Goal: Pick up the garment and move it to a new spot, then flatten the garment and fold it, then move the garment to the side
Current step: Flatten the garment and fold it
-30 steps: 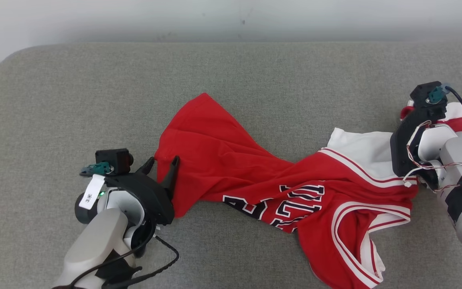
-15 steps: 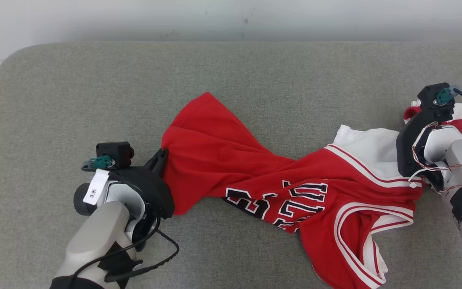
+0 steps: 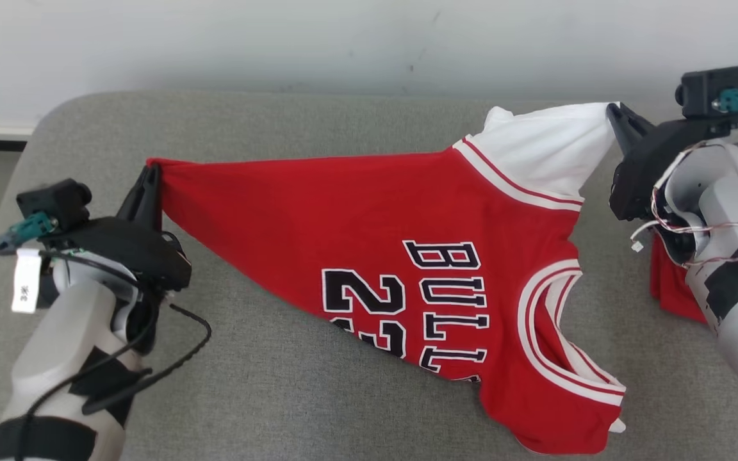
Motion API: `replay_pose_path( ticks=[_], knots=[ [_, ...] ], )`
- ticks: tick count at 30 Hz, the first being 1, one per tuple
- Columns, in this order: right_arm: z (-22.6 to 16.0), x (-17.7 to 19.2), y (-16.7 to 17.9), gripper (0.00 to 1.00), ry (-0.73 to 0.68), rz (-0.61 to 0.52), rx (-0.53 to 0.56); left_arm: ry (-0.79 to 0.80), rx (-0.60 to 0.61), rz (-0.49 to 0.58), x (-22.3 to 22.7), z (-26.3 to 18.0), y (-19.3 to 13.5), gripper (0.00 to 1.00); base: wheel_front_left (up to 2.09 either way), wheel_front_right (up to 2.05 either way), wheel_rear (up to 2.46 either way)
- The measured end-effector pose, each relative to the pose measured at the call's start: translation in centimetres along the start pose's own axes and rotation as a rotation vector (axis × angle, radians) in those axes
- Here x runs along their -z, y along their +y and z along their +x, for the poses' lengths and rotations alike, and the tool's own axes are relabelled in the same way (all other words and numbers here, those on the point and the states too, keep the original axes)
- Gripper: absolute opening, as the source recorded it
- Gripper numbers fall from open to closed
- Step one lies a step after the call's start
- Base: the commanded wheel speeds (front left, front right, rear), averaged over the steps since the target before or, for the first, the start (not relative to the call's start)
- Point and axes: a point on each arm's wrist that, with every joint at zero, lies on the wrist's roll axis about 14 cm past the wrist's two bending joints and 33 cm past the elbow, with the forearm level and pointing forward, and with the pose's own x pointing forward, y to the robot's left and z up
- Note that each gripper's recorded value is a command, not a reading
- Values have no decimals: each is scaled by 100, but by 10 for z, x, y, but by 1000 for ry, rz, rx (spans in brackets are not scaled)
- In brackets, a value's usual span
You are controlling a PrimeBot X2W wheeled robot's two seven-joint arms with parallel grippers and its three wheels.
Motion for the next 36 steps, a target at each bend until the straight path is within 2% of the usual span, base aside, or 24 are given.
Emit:
replay_pose_path(
  ticks=[3, 10, 16, 21, 26, 28, 31, 34, 36],
  knots=[
    [-11, 0, 1, 0, -46, 19, 3, 7, 14, -11, 10, -14, -6, 0, 0, 0, 0],
    [-53, 51, 13, 0, -44, 117, -3, 106, 28, -37, 67, -66, -9, 0, 0, 0, 0],
    [-96, 102, 6, 0, 26, 176, 36, 129, 141, -89, 86, -82, -46, 0, 0, 0, 0],
    [-103, 88, -5, 0, 7, 168, 49, 123, 245, -43, 66, -59, -69, 0, 0, 0, 0],
    [-75, 28, -16, 0, -51, 169, 45, 54, 354, 8, -5, 3, -109, 0, 0, 0, 0],
    [-60, -8, -20, 0, -86, 159, 41, 11, 350, 32, -43, 32, -111, 0, 0, 0, 0],
    [-40, -93, -40, 0, -206, 111, 103, -77, 310, 19, -107, 70, -105, 0, 0, 0, 0],
    [-43, -203, -53, 0, -440, 88, 166, -185, 319, 48, -167, 92, -113, 0, 0, 0, 0],
    [-53, -261, -52, 0, -599, 79, 163, -316, 349, 25, -218, 97, -129, 0, 0, 0, 0]
  ],
)
